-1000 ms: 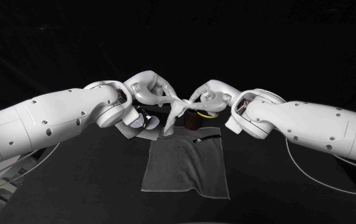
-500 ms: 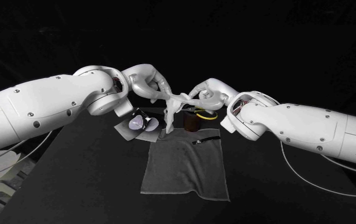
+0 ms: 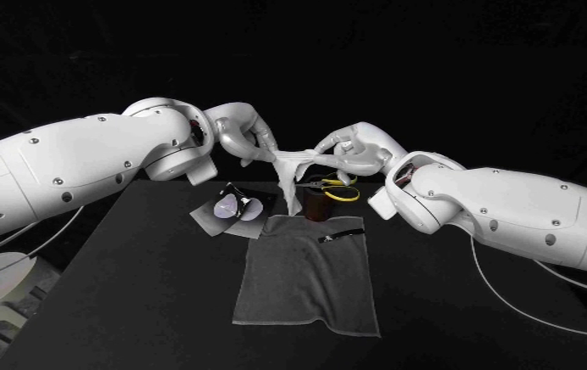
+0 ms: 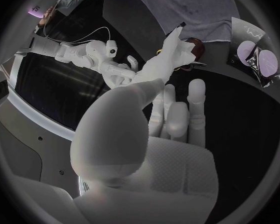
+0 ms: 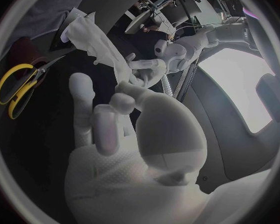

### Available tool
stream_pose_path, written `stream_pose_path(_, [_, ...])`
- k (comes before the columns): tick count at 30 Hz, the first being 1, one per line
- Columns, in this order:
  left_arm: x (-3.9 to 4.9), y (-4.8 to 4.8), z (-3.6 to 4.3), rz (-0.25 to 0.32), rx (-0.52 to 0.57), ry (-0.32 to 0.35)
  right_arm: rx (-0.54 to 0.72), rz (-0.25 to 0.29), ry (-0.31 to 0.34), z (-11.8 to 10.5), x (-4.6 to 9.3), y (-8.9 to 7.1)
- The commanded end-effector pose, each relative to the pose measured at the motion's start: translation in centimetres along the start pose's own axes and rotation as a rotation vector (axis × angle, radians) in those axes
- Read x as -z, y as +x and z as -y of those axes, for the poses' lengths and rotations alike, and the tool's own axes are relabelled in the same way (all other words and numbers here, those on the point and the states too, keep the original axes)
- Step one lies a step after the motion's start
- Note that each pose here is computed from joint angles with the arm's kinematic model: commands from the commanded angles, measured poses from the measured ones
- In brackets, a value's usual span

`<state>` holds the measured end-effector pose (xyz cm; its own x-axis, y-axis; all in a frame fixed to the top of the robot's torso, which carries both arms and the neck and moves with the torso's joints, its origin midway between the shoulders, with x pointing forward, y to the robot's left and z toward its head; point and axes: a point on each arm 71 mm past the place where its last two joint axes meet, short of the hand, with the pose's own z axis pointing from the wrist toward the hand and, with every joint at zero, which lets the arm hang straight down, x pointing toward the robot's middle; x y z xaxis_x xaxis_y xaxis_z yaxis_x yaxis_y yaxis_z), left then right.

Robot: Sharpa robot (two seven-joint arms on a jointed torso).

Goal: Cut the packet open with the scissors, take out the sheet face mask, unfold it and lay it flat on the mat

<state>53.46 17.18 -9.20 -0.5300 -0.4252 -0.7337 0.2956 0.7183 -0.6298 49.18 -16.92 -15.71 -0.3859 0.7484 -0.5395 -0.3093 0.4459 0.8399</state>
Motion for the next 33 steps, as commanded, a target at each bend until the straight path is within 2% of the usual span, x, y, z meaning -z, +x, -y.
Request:
stream_pose_path(1, [-0.02, -0.55, 0.19, 0.059, -0.018, 0.013, -0.076, -0.096, 0.020, 0.1, -0.1, 0.6])
stream_pose_path(4, [-0.07, -0.60, 0.67, 0.070, -0.020, 0.040, -0.079, -0.136, 0.032, 0.1, -0.2, 1.1])
stream_pose_path(11, [0.10, -0.74, 1.69, 0.062, -0.015, 0.088, -0.040, -0.184, 0.047, 0.2, -0.5, 1.8])
stream_pose_path(19, [0.59, -1.11, 3.01, -0.044, -0.031, 0.112, -0.012, -0.224, 0.049, 0.5, -0.7, 2.7])
stream_pose_path(24, [0.87, -1.20, 3.29, -0.083, -0.057, 0.108, 0.034, -0.202, 0.059, 1.0, -0.7, 2.6])
stream_pose_path(33, [1.03, -1.14, 3.73, -0.098, -0.065, 0.137, 0.112, -0.104, 0.050, 2.3, -0.1, 2.1])
